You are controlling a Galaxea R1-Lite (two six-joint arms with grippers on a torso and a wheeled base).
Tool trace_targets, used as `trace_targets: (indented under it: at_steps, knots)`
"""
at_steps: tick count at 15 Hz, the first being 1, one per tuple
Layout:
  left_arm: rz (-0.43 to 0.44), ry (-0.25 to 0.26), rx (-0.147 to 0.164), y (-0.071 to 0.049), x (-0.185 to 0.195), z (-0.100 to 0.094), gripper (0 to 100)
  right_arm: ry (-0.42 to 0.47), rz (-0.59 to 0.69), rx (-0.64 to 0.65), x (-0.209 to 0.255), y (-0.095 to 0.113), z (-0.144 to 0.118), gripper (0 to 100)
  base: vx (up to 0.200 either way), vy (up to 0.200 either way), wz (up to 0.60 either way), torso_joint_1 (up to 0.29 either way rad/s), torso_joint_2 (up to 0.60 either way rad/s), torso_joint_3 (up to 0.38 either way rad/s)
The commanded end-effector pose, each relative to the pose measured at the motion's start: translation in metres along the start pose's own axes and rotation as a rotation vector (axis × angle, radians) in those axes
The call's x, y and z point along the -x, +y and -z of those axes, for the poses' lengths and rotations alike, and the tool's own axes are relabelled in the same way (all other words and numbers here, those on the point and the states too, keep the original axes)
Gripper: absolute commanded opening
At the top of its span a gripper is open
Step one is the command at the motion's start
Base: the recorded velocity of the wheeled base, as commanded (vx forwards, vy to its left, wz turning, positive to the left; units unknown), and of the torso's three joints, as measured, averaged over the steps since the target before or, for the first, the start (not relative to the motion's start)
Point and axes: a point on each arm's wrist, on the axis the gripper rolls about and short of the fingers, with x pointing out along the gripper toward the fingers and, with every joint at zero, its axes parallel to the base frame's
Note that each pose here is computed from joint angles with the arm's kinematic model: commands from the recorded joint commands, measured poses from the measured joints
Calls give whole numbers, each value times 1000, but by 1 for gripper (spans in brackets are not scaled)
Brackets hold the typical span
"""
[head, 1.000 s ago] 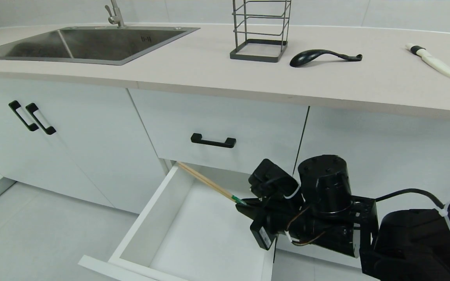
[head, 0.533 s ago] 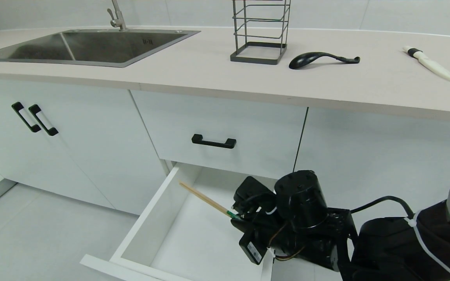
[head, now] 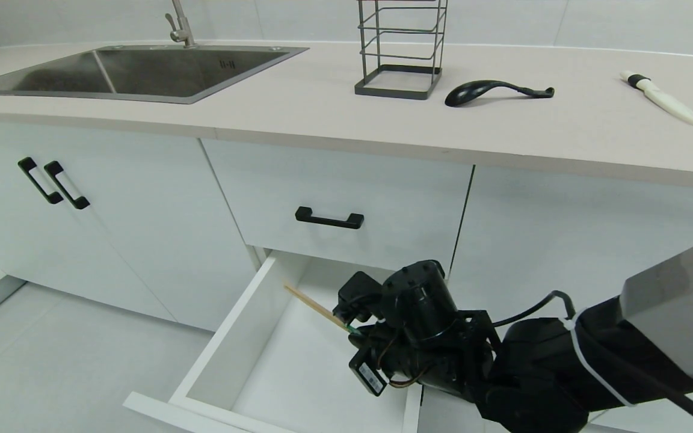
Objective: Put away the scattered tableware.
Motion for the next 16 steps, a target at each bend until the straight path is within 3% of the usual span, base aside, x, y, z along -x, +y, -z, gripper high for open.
trace_targets:
  at_steps: [1,6,16]
  knots:
    - [0,1,1,0,0,0,100,21,9,3,-16,2,6,0,0,0,0,0,0,0]
    - [-1,1,1,0,0,0,100,66,57,-109,-46,4,-8,0,0,0,0,0,0,0]
    - [-1,1,1,0,0,0,100,115,139,-113,-76,6,-3,0,0,0,0,0,0,0]
